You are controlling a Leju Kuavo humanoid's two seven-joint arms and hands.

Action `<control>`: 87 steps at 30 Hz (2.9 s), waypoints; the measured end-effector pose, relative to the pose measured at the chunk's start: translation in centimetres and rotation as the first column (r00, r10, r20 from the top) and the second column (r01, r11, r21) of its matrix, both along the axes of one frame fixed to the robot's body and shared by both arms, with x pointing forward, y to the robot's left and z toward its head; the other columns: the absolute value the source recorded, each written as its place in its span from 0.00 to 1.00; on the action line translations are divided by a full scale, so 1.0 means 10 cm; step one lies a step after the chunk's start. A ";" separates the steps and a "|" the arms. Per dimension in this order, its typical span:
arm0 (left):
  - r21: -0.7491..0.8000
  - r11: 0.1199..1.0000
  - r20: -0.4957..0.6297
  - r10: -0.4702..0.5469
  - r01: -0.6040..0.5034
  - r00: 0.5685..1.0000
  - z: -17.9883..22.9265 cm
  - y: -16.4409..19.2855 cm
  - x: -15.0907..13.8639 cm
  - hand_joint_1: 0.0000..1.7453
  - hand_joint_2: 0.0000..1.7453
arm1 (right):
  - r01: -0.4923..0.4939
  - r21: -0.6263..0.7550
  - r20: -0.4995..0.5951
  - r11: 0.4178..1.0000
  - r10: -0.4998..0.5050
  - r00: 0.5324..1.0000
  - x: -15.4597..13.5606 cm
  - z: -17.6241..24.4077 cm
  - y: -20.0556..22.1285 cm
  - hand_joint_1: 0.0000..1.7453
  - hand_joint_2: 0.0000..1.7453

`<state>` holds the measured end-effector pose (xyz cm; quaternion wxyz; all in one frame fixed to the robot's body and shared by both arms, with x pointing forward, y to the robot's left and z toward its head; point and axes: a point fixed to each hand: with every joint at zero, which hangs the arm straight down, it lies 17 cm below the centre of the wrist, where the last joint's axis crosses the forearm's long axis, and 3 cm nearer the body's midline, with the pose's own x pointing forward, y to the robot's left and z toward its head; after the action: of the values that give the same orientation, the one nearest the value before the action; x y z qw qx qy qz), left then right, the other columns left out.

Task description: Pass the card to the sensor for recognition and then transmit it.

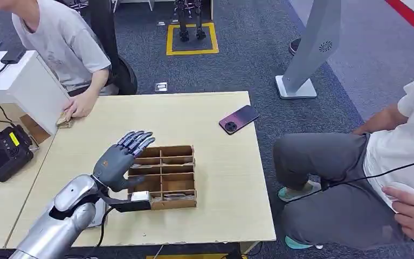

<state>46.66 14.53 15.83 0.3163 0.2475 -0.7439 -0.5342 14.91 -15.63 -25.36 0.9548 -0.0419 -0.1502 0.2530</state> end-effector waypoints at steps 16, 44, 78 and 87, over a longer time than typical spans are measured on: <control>0.013 1.000 0.002 0.021 -0.021 1.000 -0.02 0.04 0.04 1.00 1.00 | 0.005 0.003 0.002 1.000 -0.005 1.000 0.01 0.00 0.01 0.00 1.00; 0.011 1.000 0.018 0.021 -0.021 1.000 0.00 0.07 0.04 1.00 1.00 | -0.002 -0.002 0.026 1.000 0.002 1.000 0.06 0.02 0.01 0.00 1.00; -0.244 0.970 -0.059 -0.008 -0.006 0.998 0.41 0.12 0.10 1.00 1.00 | 0.017 -0.004 0.031 1.000 -0.017 0.999 0.06 0.02 -0.01 0.00 1.00; -0.277 0.961 0.001 -0.004 0.005 1.000 0.85 0.20 0.20 1.00 1.00 | 0.028 -0.001 0.030 1.000 -0.028 0.999 0.06 0.02 -0.01 0.00 1.00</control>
<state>48.70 16.54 24.31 0.3465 0.1991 -0.8119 -0.4255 15.51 -15.72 -25.21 0.9558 -0.0484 -0.1637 0.2392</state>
